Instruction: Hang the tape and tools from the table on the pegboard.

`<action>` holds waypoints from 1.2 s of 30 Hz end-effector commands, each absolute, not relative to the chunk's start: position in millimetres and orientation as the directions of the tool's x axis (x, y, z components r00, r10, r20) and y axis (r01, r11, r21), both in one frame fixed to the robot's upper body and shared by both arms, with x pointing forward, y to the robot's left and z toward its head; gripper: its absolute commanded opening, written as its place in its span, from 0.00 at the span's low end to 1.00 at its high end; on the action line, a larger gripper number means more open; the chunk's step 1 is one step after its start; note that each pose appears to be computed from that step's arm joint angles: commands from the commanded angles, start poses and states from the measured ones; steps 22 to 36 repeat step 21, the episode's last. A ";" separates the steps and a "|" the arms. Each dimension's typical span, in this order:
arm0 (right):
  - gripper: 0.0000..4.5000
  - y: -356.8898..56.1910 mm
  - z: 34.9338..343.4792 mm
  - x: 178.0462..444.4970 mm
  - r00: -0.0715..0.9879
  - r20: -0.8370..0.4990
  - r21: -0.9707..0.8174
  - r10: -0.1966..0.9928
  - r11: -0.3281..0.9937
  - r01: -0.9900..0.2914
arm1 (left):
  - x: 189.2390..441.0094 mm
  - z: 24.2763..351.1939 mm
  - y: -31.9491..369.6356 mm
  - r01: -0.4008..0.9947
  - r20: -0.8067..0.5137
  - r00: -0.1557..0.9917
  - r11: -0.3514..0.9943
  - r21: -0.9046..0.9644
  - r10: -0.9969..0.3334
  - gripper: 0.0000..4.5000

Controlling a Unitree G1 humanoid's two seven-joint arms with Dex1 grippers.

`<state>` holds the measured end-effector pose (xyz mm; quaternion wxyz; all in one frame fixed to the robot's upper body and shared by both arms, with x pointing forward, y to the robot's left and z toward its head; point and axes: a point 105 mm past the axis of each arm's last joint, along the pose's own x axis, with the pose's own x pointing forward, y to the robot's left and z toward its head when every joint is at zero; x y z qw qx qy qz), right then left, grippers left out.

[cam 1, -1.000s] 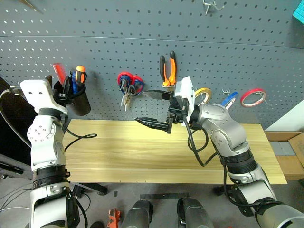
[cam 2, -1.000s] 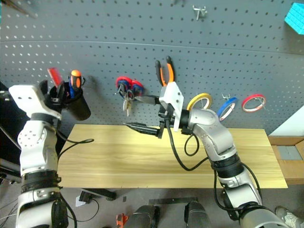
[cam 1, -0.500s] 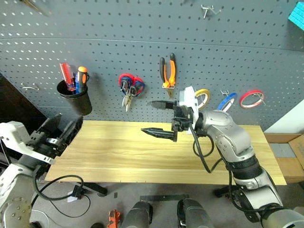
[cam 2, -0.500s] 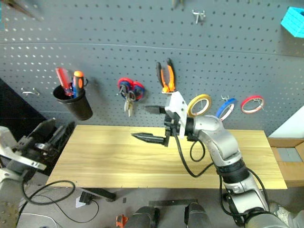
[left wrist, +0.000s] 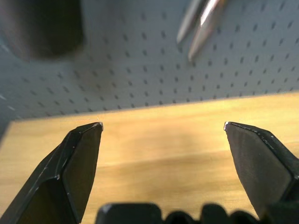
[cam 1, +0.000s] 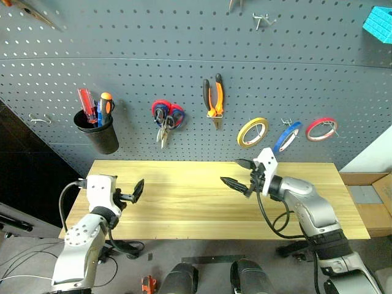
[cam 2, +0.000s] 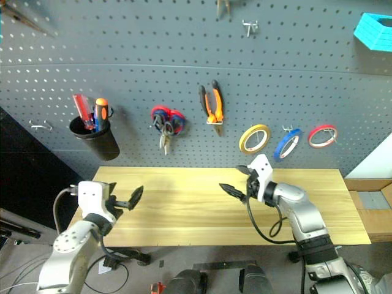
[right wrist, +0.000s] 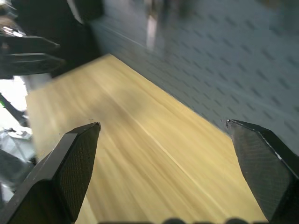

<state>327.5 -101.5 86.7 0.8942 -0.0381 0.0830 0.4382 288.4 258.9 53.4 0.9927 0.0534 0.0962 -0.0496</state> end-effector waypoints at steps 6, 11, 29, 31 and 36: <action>1.00 -164.3 66.0 332.6 0.781 -0.193 0.005 0.594 0.796 -0.605 | 287.3 34.4 264.4 0.103 -0.222 0.972 0.990 0.095 -0.080 0.99; 1.00 -197.2 53.3 337.4 0.877 -0.187 0.012 0.443 0.893 -0.449 | 288.4 33.7 269.7 0.069 -0.203 0.978 0.993 0.100 -0.048 0.99; 1.00 -213.3 55.2 345.9 0.901 -0.183 -0.012 0.394 0.915 -0.403 | 285.9 30.7 274.4 0.066 -0.211 0.977 0.990 0.122 -0.039 0.99; 1.00 -213.3 55.2 345.9 0.901 -0.183 -0.012 0.394 0.915 -0.403 | 285.9 30.7 274.4 0.066 -0.211 0.977 0.990 0.122 -0.039 0.99; 1.00 -213.3 55.2 345.9 0.901 -0.183 -0.012 0.394 0.915 -0.403 | 285.9 30.7 274.4 0.066 -0.211 0.977 0.990 0.122 -0.039 0.99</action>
